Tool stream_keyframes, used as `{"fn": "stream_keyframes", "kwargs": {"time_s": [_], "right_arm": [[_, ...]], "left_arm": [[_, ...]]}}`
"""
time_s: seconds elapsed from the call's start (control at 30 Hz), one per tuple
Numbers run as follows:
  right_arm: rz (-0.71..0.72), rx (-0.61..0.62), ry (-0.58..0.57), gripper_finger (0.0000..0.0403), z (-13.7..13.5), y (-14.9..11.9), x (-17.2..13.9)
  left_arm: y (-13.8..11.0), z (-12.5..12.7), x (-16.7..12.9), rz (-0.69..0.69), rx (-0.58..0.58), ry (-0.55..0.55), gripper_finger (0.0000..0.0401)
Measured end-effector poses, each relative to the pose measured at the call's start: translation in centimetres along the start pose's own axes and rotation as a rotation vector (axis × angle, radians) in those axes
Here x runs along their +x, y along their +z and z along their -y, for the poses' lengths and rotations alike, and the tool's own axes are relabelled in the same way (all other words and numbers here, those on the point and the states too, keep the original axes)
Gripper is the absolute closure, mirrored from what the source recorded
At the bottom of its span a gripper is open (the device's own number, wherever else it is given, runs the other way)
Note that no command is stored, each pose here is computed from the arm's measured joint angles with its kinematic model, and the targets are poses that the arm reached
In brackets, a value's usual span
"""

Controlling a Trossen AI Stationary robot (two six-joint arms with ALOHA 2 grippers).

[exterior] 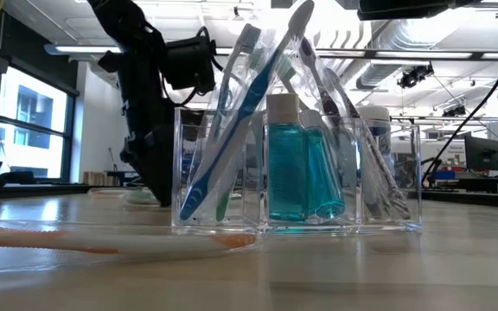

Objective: Pick & Place toothbrushing station
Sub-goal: Put the green toothbrush into the transparent organizer

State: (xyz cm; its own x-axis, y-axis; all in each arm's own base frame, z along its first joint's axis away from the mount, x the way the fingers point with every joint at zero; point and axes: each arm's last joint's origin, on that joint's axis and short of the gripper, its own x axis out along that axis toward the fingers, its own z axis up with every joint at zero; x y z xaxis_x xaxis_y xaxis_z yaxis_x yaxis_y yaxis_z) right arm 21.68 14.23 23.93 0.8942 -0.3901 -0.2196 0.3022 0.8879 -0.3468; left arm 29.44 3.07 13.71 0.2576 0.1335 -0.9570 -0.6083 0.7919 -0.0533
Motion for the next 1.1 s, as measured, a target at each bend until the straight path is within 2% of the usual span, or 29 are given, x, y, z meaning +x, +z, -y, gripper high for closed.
{"fn": "stream_keyframes", "kwargs": {"time_s": [0.2, 0.37, 0.5, 0.6, 0.9, 1.1], "right_arm": [[-0.005, -0.008, 0.0, 0.0104, 0.0, -0.1, 0.0], [-0.004, -0.007, 0.0, 0.0104, 0.0, -0.1, 0.0], [-0.004, -0.004, 0.0, 0.0104, 0.0, -0.1, 0.0], [-0.005, 0.01, 0.0, 0.0104, 0.0, -0.1, 0.0], [-0.008, 0.011, 0.0, 0.0104, 0.0, -0.1, 0.0], [0.003, 0.066, 0.01, 0.0104, 0.0, 0.1, 0.0]], "left_arm": [[-1.2, 0.7, -2.5, 0.051, 0.055, 0.098, 0.0399], [-2.0, 1.7, -6.4, 0.151, 0.069, 0.234, 0.04], [-2.4, 2.8, -9.5, 0.277, 0.098, 0.279, 0.04], [-3.2, 3.7, -11.5, 0.36, 0.153, 0.335, 0.04], [-5.4, 6.1, -16.3, 0.662, 0.421, 0.648, 0.04], [-6.8, 8.3, -19.0, 0.891, 0.498, 0.728, 0.04]]}}
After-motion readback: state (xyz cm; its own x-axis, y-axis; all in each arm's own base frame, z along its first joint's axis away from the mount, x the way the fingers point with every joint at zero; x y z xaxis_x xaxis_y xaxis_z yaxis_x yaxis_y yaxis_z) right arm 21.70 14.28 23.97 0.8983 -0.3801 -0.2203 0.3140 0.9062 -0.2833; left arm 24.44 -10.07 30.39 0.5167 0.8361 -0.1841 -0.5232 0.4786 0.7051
